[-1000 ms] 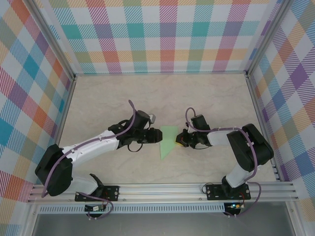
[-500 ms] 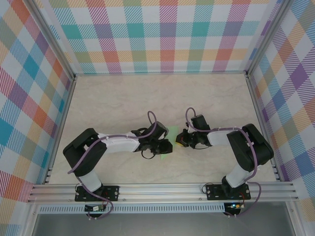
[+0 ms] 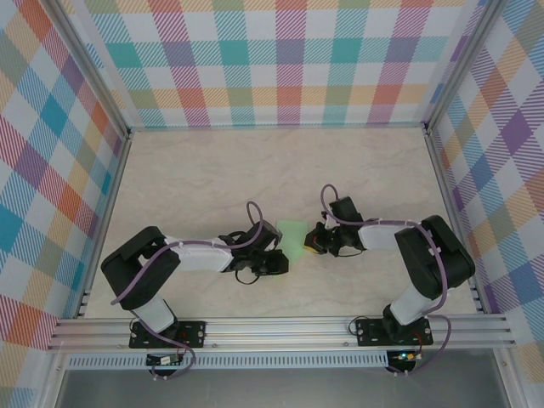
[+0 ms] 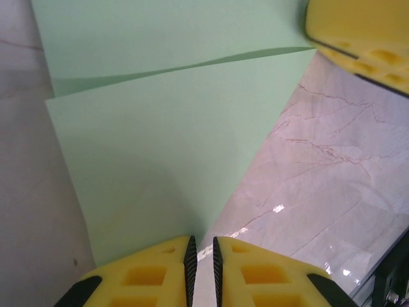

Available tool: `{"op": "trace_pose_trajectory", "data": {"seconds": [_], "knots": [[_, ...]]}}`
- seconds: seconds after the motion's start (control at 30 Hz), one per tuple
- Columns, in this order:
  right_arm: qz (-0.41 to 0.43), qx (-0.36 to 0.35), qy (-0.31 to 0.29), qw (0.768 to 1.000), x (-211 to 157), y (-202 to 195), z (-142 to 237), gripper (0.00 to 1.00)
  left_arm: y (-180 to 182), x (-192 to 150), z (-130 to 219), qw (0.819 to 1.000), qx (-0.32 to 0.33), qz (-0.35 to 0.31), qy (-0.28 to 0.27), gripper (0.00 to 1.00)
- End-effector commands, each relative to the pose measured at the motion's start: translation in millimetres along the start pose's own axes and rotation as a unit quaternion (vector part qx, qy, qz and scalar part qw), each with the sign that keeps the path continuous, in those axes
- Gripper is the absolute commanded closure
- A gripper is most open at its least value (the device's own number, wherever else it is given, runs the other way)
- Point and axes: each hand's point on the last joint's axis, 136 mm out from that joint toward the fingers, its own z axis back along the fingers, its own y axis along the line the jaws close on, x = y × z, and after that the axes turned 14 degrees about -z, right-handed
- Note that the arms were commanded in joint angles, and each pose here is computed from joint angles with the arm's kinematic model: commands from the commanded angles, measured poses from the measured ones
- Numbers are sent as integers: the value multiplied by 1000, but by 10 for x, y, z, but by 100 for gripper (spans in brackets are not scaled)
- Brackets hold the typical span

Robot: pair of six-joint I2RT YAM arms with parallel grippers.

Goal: Fold a paper plane with a square sheet of paper (pick it up from the middle)
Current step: Third fold the triangle at the center of the table.

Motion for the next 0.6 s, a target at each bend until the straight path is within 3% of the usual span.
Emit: {"op": "trace_pose_trajectory", "data": {"seconds": [0.0, 0.2, 0.43, 0.57], "knots": [[27, 27, -3, 999, -26, 252, 156, 98, 162, -224, -9, 999, 25, -2, 32, 82], [53, 55, -3, 997, -220, 399, 223, 100, 133, -168, -57, 999, 21, -2, 28, 85], [70, 69, 40, 994, -560, 436, -64, 100, 160, -153, -44, 999, 30, 1, 23, 88], [57, 50, 34, 997, -543, 299, -182, 100, 167, -165, -16, 999, 33, -3, 26, 88]]}}
